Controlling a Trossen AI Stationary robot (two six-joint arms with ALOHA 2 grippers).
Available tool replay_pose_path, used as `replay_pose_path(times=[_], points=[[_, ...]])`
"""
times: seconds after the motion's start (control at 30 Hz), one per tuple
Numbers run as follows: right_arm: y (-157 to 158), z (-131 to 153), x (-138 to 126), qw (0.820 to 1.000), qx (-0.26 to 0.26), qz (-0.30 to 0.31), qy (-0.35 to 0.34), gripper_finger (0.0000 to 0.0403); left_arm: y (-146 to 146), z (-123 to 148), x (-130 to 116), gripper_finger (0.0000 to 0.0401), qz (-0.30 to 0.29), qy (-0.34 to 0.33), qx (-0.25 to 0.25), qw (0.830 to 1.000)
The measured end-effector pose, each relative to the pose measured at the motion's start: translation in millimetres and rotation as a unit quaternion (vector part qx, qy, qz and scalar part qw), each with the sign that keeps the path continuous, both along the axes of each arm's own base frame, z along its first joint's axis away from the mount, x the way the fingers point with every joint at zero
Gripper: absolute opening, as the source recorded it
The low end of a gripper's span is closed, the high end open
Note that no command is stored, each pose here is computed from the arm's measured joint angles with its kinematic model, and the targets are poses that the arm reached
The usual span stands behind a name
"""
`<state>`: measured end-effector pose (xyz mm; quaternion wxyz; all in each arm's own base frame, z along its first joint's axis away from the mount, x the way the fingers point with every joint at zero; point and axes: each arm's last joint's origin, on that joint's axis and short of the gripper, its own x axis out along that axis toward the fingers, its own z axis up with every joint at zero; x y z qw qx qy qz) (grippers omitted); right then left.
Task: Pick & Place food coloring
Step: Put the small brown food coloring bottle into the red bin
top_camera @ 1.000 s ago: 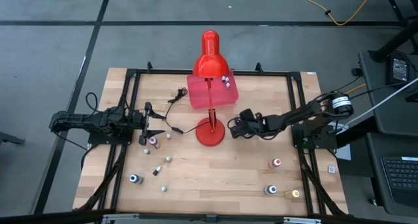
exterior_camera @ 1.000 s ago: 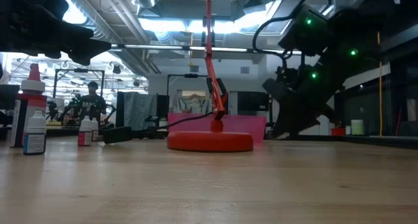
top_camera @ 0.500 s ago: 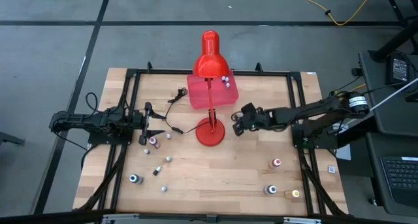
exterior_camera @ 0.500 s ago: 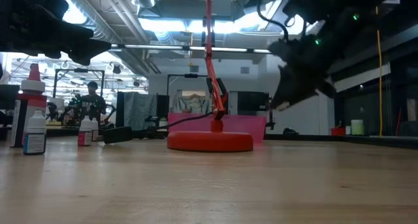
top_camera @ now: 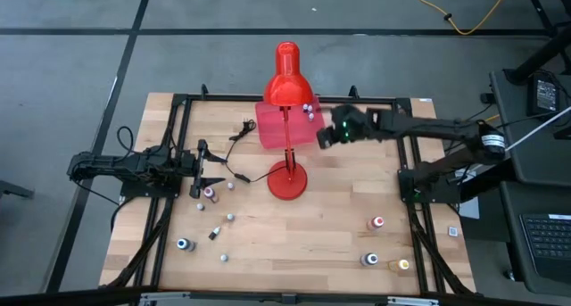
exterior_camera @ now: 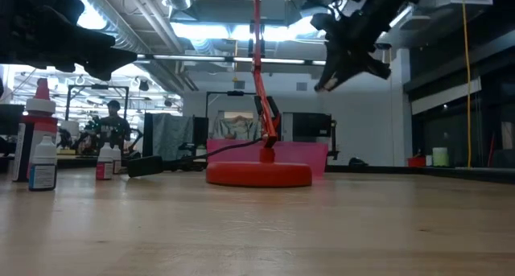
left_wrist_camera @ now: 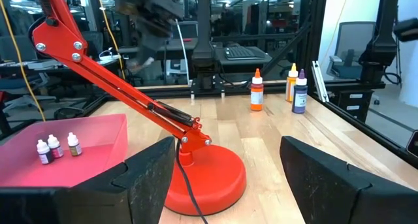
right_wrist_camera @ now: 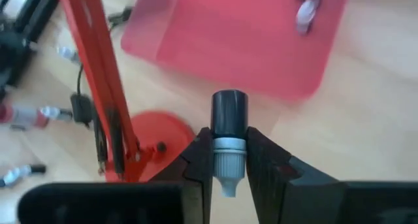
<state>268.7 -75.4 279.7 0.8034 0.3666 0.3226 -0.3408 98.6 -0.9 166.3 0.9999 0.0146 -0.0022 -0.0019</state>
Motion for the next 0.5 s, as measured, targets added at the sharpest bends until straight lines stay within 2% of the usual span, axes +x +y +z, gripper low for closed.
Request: replay_pose_path(times=[0.23, 0.5], points=[[-49, 20, -7, 0.998, 0.044, -0.032, -0.015, 0.0072, 0, 0, 0, 0.0274, 0.000, 0.000, 0.000, 1.000], [-101, 13, -1, 0.994, 0.096, -0.046, -0.011, 0.0073, 0, 0, 0, 0.0272, 0.000, 0.000, 0.000, 1.000]])
